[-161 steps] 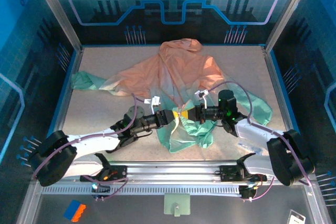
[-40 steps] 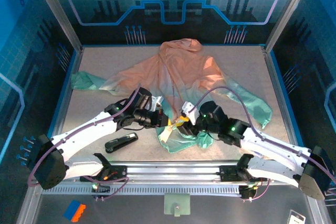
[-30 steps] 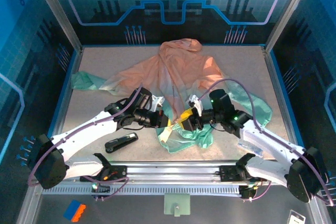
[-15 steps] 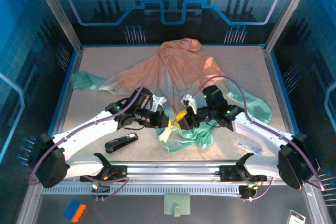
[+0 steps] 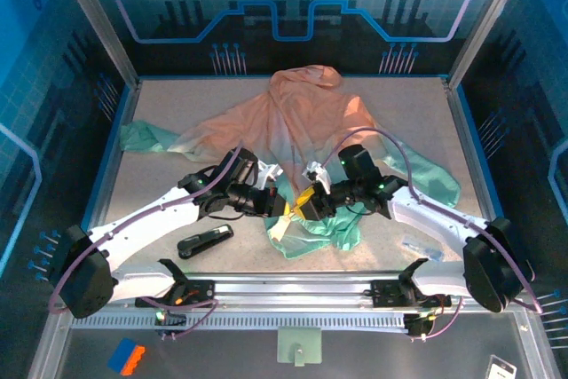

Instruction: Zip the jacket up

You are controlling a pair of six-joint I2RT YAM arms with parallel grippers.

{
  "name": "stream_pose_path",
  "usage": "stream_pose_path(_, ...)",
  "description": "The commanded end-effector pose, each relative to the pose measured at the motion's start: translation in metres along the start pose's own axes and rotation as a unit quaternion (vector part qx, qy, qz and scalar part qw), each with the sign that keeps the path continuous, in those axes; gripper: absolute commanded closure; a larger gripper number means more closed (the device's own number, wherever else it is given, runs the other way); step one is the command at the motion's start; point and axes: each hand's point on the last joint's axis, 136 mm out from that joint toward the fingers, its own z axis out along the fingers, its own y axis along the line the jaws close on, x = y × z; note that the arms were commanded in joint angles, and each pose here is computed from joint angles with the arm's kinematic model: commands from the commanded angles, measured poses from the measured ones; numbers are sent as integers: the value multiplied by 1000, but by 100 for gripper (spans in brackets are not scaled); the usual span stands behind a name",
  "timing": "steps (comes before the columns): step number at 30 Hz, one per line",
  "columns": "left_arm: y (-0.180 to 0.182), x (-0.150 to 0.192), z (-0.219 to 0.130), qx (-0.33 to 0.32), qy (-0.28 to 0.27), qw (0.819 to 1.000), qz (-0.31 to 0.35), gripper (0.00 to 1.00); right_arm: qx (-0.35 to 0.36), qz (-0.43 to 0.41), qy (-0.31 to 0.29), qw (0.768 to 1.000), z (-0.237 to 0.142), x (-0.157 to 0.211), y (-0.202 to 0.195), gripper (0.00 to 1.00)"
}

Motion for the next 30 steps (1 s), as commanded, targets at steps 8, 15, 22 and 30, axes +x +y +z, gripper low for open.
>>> stream_pose_path(8, -10, -3, -5, 12, 5, 1000, 14, 100, -6, -21, 12, 1000, 3, 1, 1, 71)
stream_pose_path(15, -9, -1, -7, 7, 6, 1000, 12, 100, 19, -42, -5, 999, -4, -7, 2, 99)
stream_pose_path(22, -5, 7, -10, 2, 12, 1000, 6, 100, 74, -46, -19, 996, -17, -12, -3, 100)
stream_pose_path(30, -7, 14, -16, 3, 17, 1000, 8, 100, 127, -43, -10, 991, -26, -7, -14, 100)
